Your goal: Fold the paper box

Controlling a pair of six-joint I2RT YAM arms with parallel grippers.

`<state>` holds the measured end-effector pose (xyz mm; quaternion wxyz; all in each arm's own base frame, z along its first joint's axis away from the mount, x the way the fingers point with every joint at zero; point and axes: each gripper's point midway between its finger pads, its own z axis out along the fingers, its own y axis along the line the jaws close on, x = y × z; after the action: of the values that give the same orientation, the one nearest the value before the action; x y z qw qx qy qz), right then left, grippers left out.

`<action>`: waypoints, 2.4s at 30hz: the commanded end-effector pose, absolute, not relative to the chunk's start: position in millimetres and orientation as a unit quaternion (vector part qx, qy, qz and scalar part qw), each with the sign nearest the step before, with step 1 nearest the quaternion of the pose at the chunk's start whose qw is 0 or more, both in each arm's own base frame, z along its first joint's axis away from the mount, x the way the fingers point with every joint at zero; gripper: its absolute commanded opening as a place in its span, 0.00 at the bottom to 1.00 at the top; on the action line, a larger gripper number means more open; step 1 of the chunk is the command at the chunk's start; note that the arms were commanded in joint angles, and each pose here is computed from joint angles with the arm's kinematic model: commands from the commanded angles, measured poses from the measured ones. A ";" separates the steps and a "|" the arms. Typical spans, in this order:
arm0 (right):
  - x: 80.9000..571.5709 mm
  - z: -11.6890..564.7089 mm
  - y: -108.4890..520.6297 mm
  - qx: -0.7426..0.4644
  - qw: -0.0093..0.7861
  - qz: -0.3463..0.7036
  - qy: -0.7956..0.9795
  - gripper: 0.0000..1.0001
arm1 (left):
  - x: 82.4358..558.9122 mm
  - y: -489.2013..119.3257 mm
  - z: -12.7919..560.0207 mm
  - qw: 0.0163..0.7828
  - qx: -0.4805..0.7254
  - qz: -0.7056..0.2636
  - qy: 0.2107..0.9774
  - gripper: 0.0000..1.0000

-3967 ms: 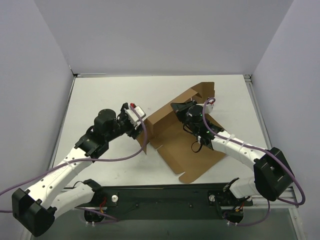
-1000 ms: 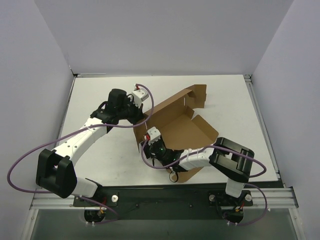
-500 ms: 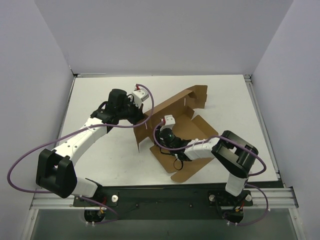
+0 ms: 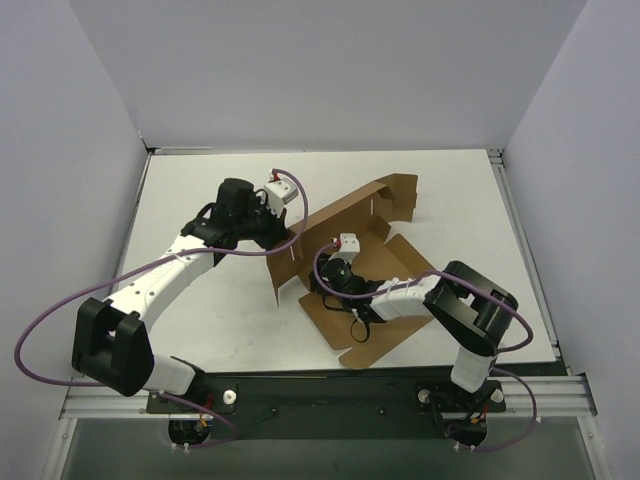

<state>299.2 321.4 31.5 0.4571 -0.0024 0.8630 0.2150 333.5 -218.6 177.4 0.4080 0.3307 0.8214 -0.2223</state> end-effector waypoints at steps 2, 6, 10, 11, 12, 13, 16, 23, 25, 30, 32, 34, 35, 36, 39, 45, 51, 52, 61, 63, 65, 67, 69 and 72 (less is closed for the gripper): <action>296.4 47.4 271.3 0.039 0.466 0.161 0.869 0.43 | 331.5 -217.3 186.0 0.413 0.341 -0.222 0.815 0.00; 289.2 82.5 253.8 0.078 0.471 0.195 0.857 0.60 | 332.2 -216.8 185.7 0.416 0.342 -0.217 0.814 0.00; 281.6 125.8 237.6 0.145 0.463 0.264 0.834 0.66 | 330.2 -218.4 188.0 0.422 0.349 -0.212 0.809 0.00; 276.7 128.3 238.7 0.154 0.450 0.287 0.832 0.67 | 329.3 -218.9 188.5 0.424 0.353 -0.210 0.807 0.00; 277.2 135.2 236.7 0.172 0.446 0.304 0.824 0.70 | 329.3 -218.9 187.4 0.425 0.354 -0.207 0.807 0.00; 281.7 151.0 232.0 0.213 0.442 0.337 0.804 0.70 | 326.9 -220.8 189.7 0.429 0.359 -0.205 0.803 0.00; 288.3 179.2 233.1 0.265 0.421 0.413 0.763 0.73 | 323.0 -224.2 190.9 0.439 0.370 -0.201 0.794 0.00; 317.2 223.4 246.3 0.319 0.395 0.518 0.688 0.74 | 317.8 -229.7 190.5 0.451 0.386 -0.183 0.784 0.00; 324.1 226.8 250.6 0.325 0.394 0.532 0.675 0.74 | 318.0 -229.3 189.2 0.451 0.387 -0.178 0.784 0.00; 334.6 226.2 253.6 0.338 0.394 0.542 0.661 0.71 | 319.3 -227.3 190.0 0.457 0.386 -0.169 0.783 0.00; 338.3 223.1 252.6 0.343 0.396 0.540 0.658 0.70 | 320.1 -227.0 191.0 0.462 0.386 -0.166 0.781 0.00; 341.2 225.7 252.0 0.344 0.401 0.544 0.652 0.69 | 320.6 -226.1 190.1 0.462 0.386 -0.161 0.782 0.00; 342.3 227.1 250.3 0.346 0.405 0.544 0.649 0.69 | 320.1 -225.9 189.2 0.461 0.386 -0.161 0.783 0.00; 342.8 230.1 249.6 0.345 0.409 0.545 0.645 0.69 | 320.5 -225.7 188.0 0.460 0.386 -0.159 0.783 0.00; 344.6 235.6 247.9 0.339 0.417 0.542 0.646 0.69 | 320.1 -226.6 187.4 0.459 0.387 -0.159 0.783 0.00; 350.0 232.4 239.4 0.344 0.431 0.515 0.656 0.70 | 318.8 -228.2 188.0 0.461 0.392 -0.156 0.781 0.00; 367.2 222.9 239.0 0.347 0.432 0.500 0.665 0.69 | 315.8 -231.7 186.3 0.460 0.400 -0.155 0.778 0.00; 368.2 222.6 240.0 0.344 0.432 0.500 0.667 0.69 | 315.2 -231.6 185.3 0.459 0.401 -0.154 0.778 0.00; 305.8 188.8 241.1 0.235 0.503 0.405 0.727 0.62 | 326.0 -223.1 181.3 0.452 0.373 -0.127 0.800 0.00; 281.9 172.5 248.8 0.206 0.501 0.382 0.749 0.54 | 326.9 -222.3 181.7 0.450 0.369 -0.127 0.803 0.00; 264.5 146.8 250.9 0.178 0.491 0.355 0.775 0.42 | 327.1 -222.3 180.9 0.448 0.366 -0.129 0.805 0.00; 248.1 123.1 259.9 0.153 0.470 0.341 0.799 0.35 | 327.8 -222.1 181.1 0.447 0.362 -0.129 0.807 0.00; 234.4 95.1 269.0 0.128 0.440 0.333 0.824 0.27 | 328.3 -222.9 180.4 0.444 0.359 -0.131 0.810 0.00; 223.2 73.9 287.5 0.105 0.406 0.345 0.840 0.19 | 328.4 -222.6 177.7 0.439 0.356 -0.130 0.814 0.00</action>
<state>233.3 279.1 106.4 0.4260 0.1371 0.8155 0.3670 323.7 -226.5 176.7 0.4481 0.3657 0.8033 -0.1422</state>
